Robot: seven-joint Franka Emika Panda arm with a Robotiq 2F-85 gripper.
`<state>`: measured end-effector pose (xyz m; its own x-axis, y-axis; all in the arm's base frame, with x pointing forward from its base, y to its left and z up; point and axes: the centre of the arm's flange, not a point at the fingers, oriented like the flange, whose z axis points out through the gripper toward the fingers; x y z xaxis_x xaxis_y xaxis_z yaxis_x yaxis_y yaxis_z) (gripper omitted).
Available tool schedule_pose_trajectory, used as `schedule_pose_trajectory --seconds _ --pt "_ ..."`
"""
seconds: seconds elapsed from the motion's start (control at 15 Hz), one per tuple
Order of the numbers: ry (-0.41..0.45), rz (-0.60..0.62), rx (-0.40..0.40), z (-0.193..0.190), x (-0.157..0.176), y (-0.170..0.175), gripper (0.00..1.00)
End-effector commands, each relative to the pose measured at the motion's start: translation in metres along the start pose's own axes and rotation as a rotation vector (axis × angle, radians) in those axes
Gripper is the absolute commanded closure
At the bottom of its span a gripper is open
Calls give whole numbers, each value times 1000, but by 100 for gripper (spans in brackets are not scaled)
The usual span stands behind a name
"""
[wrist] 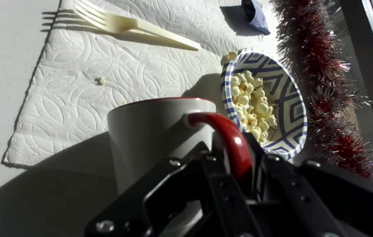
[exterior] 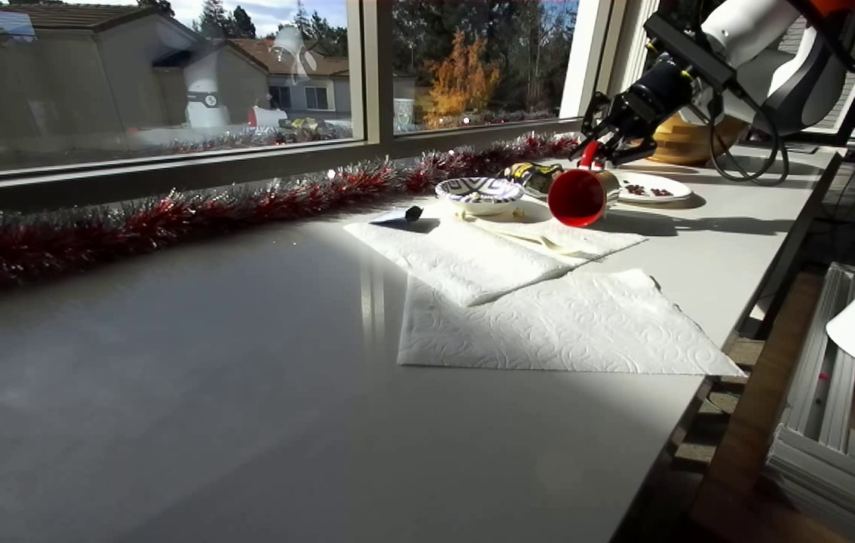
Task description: Pour out the beans from the cup
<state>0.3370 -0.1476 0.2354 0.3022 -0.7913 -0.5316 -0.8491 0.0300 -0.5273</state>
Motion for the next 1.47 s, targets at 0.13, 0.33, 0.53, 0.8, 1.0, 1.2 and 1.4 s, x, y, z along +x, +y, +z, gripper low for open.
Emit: schedule_pose_trajectory --seconds 0.13,0.33,0.53,0.8,1.0,1.2,1.4 --pt "67 -43 4 -8 -9 -1 34" --pt "104 -56 -3 -12 -14 -2 12" --pt "150 -59 -21 -14 -17 1 0" --pt "202 -52 -51 -15 -19 8 0" --pt "238 -39 -81 -15 -21 16 0" --pt "275 -26 -122 -15 -21 25 0" --pt "305 -24 -160 -16 -19 34 0"
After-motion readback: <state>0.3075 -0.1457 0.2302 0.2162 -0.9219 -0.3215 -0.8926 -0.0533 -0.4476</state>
